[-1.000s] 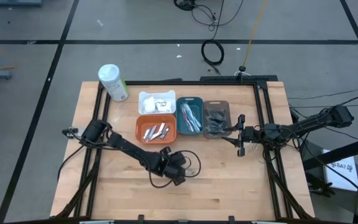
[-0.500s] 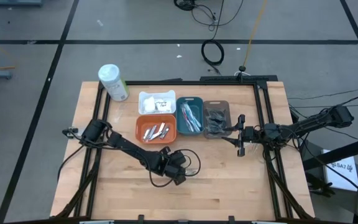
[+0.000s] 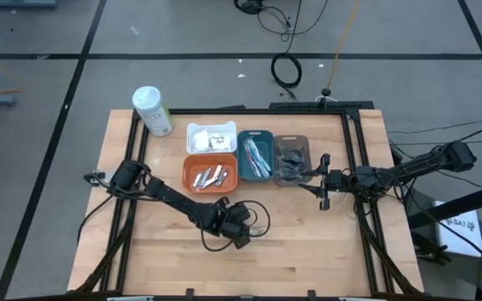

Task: Pick & Place Travel size toiletries
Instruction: Put the nail cutter into the orange bin

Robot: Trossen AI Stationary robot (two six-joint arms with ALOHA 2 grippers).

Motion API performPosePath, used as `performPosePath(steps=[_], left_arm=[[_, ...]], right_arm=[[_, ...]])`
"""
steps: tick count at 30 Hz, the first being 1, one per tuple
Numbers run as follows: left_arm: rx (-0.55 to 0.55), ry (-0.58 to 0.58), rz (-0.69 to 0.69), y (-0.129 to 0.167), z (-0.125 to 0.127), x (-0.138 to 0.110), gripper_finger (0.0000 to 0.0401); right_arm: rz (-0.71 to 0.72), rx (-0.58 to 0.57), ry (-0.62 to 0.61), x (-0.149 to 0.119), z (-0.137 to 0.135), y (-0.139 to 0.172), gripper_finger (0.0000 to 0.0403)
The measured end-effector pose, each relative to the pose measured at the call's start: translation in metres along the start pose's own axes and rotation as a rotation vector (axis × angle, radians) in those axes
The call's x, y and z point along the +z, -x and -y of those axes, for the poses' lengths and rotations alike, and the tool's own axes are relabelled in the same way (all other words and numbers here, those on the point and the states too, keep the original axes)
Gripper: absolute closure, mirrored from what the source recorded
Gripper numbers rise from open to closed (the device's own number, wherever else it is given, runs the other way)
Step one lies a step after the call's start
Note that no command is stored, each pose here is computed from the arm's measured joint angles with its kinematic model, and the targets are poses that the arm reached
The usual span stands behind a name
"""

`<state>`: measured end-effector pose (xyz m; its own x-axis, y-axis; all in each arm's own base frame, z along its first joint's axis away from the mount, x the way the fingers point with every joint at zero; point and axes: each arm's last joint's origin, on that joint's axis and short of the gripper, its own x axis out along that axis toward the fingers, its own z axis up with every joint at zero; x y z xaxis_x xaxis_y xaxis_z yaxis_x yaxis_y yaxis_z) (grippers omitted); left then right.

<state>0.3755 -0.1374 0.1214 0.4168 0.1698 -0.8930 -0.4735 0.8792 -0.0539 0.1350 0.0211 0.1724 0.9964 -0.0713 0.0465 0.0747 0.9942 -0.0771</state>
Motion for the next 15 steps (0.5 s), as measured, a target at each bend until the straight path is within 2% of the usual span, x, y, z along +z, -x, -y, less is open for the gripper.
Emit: performPosePath(steps=[4,7,12,15], left_arm=[[0.001,0.008,-0.001,0.0,-0.0001,-0.0001,0.0239],[0.004,0.008,-0.002,-0.0001,-0.0004,-0.0002,0.0275],[0.003,0.008,-0.002,-0.0003,-0.0002,-0.0004,0.0359],[0.002,-0.002,-0.002,-0.0003,-0.0002,-0.0003,0.0365]], right_arm=[[0.0,0.0,0.0,0.0,0.0,0.0,0.0248],[0.0,0.0,0.0,0.0,0.0,0.0,0.0248],[0.0,0.0,0.0,0.0,0.0,0.0,0.0248],[0.0,0.0,0.0,0.0,0.0,0.0,0.0248]])
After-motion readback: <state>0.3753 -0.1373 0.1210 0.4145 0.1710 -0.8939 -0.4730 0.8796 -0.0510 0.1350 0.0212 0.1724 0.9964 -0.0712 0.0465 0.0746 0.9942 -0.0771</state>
